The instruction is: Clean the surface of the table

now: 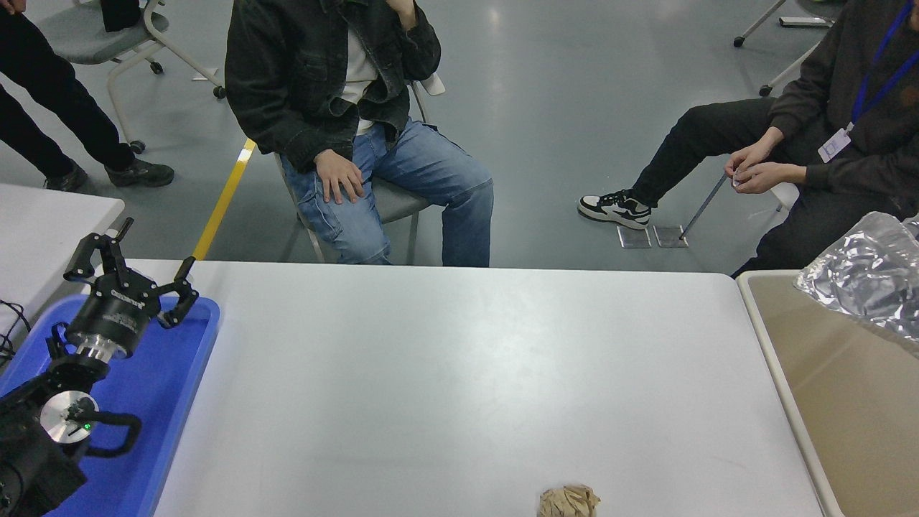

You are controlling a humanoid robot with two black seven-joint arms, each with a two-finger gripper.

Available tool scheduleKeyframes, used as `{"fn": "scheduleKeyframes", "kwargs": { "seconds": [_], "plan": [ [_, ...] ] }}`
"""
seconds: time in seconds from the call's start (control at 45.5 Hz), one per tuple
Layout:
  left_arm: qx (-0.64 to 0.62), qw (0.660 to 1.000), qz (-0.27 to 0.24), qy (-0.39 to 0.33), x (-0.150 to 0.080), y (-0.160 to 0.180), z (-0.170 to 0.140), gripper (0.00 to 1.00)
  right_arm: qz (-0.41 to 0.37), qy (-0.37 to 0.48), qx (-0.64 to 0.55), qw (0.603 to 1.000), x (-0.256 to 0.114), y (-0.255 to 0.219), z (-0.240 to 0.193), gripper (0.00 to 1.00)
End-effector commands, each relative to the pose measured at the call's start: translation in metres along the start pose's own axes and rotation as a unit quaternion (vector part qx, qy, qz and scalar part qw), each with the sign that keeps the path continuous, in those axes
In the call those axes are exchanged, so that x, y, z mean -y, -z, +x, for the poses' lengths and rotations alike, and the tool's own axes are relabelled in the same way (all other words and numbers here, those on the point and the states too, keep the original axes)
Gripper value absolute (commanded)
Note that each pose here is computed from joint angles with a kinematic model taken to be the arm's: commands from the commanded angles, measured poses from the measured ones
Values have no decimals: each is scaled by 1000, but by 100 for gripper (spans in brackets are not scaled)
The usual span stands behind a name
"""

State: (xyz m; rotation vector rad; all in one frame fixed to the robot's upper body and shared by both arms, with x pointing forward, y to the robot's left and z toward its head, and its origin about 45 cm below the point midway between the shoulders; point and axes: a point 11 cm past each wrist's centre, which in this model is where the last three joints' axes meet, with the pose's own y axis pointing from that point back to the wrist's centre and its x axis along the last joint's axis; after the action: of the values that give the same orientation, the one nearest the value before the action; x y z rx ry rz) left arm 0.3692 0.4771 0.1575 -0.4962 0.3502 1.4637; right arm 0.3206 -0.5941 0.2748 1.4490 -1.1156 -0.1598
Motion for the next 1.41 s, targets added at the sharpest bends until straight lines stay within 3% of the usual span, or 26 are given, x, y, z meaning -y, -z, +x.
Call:
{"fn": "scheduleKeyframes", "kwargs": {
  "seconds": [0.0,0.703,1.011,1.385],
  "plan": [
    [0,1000,0,0,0,0,0,100,-38,-12,15,999,32,-21,-2,0],
    [0,1000,0,0,0,0,0,100,-141,-106,20,984,93,-63,-38,0],
    [0,1000,0,0,0,0,0,100,-148,-112,-25,982,118,-69,-77,0],
    [0,1000,0,0,0,0,0,100,-147,-127,-31,980,120,-67,-77,0]
  ]
}}
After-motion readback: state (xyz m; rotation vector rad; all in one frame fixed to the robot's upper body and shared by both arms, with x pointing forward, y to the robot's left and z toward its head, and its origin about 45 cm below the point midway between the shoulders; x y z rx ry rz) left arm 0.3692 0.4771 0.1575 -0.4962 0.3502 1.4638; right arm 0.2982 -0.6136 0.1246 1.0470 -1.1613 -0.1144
